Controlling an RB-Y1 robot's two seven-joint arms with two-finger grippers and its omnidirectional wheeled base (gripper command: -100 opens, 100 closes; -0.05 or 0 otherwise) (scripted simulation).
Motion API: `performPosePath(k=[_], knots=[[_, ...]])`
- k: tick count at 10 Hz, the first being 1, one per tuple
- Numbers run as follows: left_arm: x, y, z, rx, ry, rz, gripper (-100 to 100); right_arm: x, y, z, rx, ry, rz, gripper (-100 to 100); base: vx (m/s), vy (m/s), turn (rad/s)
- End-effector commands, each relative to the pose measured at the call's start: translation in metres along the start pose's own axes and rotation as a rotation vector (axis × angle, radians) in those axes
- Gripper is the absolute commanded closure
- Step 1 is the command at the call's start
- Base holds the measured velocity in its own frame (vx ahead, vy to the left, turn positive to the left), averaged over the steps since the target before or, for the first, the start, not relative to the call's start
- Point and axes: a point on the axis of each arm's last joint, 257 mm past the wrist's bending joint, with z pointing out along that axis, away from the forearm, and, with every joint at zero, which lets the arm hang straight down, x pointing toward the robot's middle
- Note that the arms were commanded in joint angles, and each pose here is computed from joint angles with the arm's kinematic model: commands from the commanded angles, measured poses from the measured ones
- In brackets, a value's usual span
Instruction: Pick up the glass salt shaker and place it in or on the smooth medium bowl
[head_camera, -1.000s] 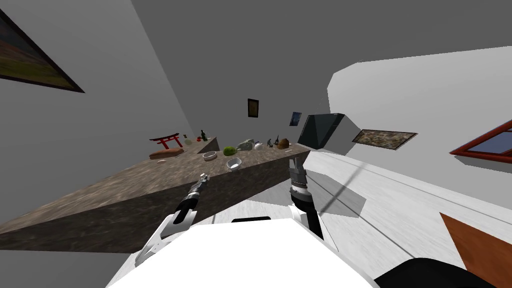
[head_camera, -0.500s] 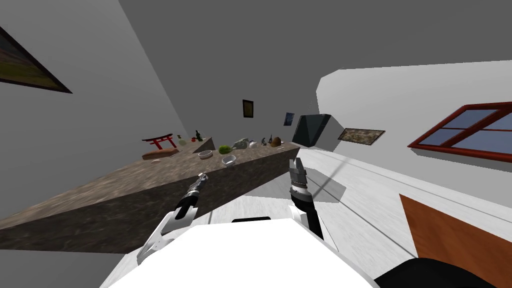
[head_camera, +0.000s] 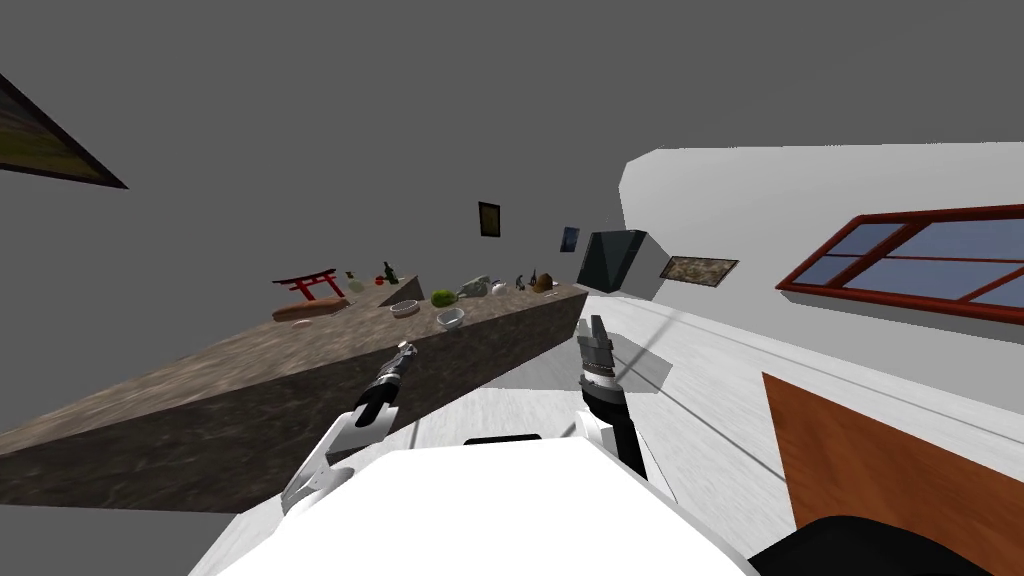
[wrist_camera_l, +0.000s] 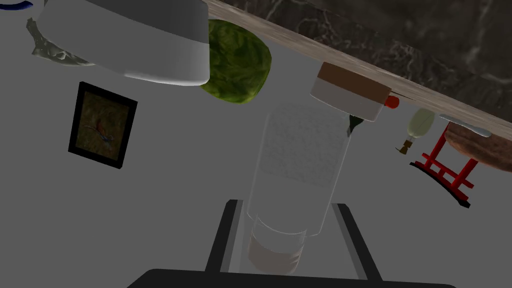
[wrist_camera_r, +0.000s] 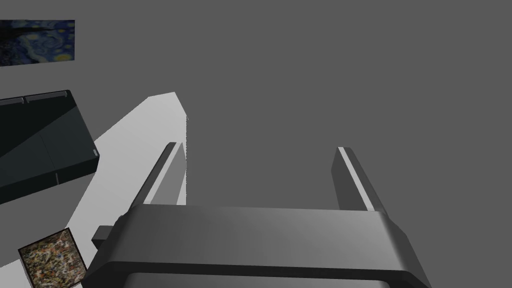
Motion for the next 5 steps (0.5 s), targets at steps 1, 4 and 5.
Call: performPosePath(k=[1,4,5], knots=[[-0.008,-0.015,0.007,0.03,-0.003,-0.004,100,0.0,0.0,0.0,0.0,0.0,0.0,0,0.023,-0.055,-0.027],[-0.021,-0.051,0.019,0.112,-0.007,0.003,100,0.0,0.0,0.0,0.0,0.0,0.0,0,0.114,0.008,-0.006],[-0.025,-0.061,0.022,0.136,-0.008,0.006,100,0.0,0.0,0.0,0.0,0.0,0.0,0,0.165,0.044,-0.009]])
